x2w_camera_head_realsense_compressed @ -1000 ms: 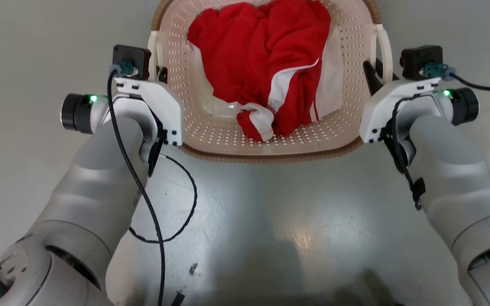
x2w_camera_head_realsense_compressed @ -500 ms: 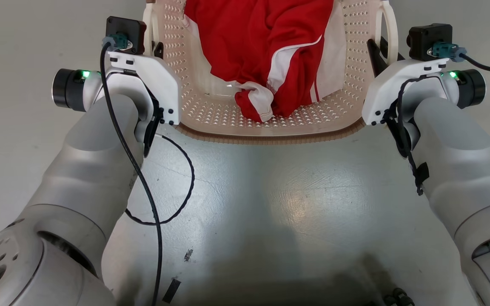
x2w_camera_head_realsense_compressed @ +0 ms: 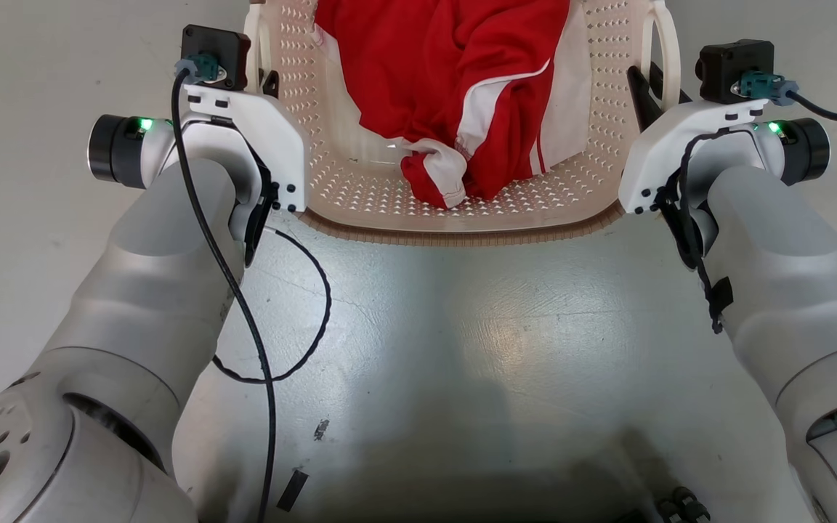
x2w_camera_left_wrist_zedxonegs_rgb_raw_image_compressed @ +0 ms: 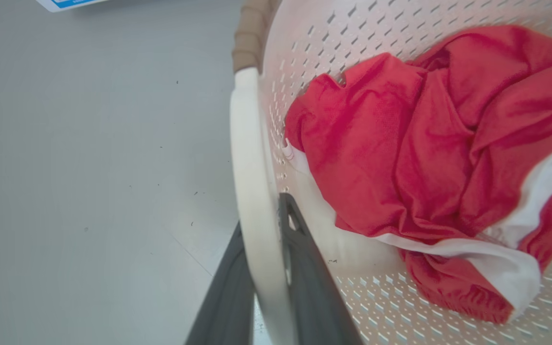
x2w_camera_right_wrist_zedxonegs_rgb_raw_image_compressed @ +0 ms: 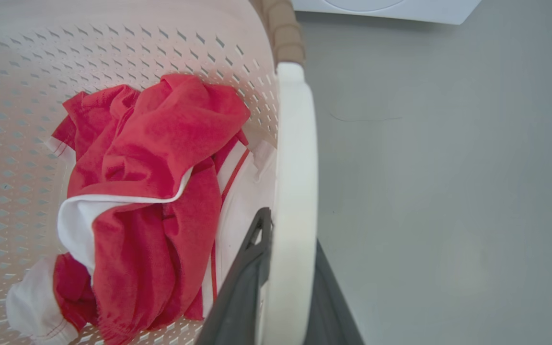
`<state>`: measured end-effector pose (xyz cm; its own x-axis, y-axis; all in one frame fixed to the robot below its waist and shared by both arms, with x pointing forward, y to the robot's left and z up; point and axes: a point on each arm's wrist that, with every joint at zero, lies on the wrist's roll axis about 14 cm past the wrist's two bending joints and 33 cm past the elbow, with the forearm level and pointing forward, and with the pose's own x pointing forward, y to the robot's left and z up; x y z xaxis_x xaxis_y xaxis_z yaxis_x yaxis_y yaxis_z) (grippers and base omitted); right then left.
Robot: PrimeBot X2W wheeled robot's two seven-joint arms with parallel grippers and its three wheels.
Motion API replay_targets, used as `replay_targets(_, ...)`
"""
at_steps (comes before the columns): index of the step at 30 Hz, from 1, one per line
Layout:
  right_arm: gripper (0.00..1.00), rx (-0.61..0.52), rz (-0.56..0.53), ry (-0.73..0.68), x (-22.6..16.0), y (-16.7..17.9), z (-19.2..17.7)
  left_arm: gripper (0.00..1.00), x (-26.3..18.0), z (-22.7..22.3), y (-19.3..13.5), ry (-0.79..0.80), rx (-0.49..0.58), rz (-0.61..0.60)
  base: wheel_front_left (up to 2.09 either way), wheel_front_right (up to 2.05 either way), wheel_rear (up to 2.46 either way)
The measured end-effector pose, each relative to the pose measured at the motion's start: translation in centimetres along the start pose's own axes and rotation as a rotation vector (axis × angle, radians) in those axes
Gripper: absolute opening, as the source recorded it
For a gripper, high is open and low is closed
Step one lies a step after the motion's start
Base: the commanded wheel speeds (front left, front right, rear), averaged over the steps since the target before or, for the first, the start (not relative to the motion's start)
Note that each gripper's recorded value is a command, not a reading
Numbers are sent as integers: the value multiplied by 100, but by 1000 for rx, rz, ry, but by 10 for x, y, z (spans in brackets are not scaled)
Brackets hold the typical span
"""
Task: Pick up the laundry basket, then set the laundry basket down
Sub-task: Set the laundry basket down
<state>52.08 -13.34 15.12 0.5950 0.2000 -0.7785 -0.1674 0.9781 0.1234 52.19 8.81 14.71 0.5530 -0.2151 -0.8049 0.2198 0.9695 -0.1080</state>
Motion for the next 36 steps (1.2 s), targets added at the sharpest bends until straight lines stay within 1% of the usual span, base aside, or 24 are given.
replay_targets(7, 0, 12, -3, 0, 1, 0, -1, 0, 0, 1, 1, 0, 1, 1, 0, 0, 0)
replay_targets(8, 0, 13, -3, 0, 1, -1, -1, 4, 1, 0, 1, 2, 0, 1, 0, 0, 0)
replay_targets(9, 23, 9, -4, 0, 1, -1, -1, 47, 1, 1, 1, 1, -8, 4, 0, 0, 0)
replay_targets(10, 65, -2, -4, 1, 0, -2, -1, 85, 1, 2, 1, 0, -16, 5, 0, 0, 0)
replay_targets(11, 100, -11, -5, 0, 0, -2, -1, 100, 2, 3, 2, -3, -19, 9, 0, 0, 0)
replay_targets(18, 100, -12, -25, -26, -1, -9, 4, 100, 2, 8, 3, -25, -18, 16, 0, 0, 0)
replay_targets(24, 100, -8, -30, -61, -6, -9, 14, 100, -3, 15, 10, -39, -14, 38, 0, 0, 0)
replay_targets(31, 100, -12, -33, -133, -18, -9, 38, 100, -15, 26, 11, -84, -53, 55, 0, 0, 0)
replay_targets(36, 100, -12, -37, -161, -31, -9, 45, 100, -27, 32, 7, -113, -67, 55, 0, 0, 0)
